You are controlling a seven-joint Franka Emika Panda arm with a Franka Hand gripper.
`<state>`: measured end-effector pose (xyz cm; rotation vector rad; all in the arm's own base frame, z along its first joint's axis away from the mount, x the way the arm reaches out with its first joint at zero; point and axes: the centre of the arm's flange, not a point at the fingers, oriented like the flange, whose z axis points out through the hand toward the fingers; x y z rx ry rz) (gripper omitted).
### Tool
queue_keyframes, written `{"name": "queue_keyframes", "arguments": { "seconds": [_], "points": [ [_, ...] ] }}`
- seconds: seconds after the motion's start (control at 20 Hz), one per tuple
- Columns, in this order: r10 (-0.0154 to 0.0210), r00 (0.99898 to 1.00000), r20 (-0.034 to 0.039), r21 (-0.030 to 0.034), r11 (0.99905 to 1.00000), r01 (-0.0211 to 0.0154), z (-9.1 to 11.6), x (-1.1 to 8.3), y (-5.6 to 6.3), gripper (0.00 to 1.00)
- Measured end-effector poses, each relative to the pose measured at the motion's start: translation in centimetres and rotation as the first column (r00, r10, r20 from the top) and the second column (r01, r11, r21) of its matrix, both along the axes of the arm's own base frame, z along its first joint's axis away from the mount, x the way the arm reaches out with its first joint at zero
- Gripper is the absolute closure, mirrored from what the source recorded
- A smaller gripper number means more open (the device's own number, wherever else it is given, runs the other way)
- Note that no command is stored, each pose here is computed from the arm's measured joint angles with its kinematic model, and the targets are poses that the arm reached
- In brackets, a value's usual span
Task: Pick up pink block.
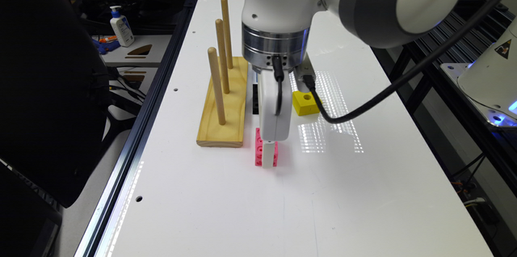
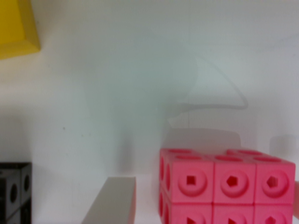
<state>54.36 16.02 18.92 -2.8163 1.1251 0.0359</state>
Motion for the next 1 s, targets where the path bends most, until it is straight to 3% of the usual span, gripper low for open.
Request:
{"name": "queue_keyframes", "arguments": {
  "seconds": [0.05, 0.25, 0.6, 0.85, 0.95, 1.0],
  "points": [
    [0.0011, 0.99999, 0.0033, 0.0019, 0.999998, -0.0011, 0.1, 0.09, 0.4, 0.00],
    [-0.0021, 0.99995, 0.0099, 0.0041, 0.999990, 0.0020, 0.5, 0.03, 1.9, 0.00],
    [-0.0016, 0.99995, 0.0099, 0.0040, 0.999991, 0.0016, 0.5, -0.03, 2.3, 0.00],
    [-0.0036, 0.99999, 0.0035, 0.0009, 0.999993, 0.0036, 0.3, -0.15, 2.1, 0.00],
    [-0.0046, 0.99998, -0.0038, -0.0011, 0.999989, 0.0046, -0.1, -0.25, 2.0, 0.00],
    [-0.0051, 0.99993, -0.0104, -0.0024, 0.999984, 0.0051, -0.6, -0.34, 1.9, 0.00]
  ]
}}
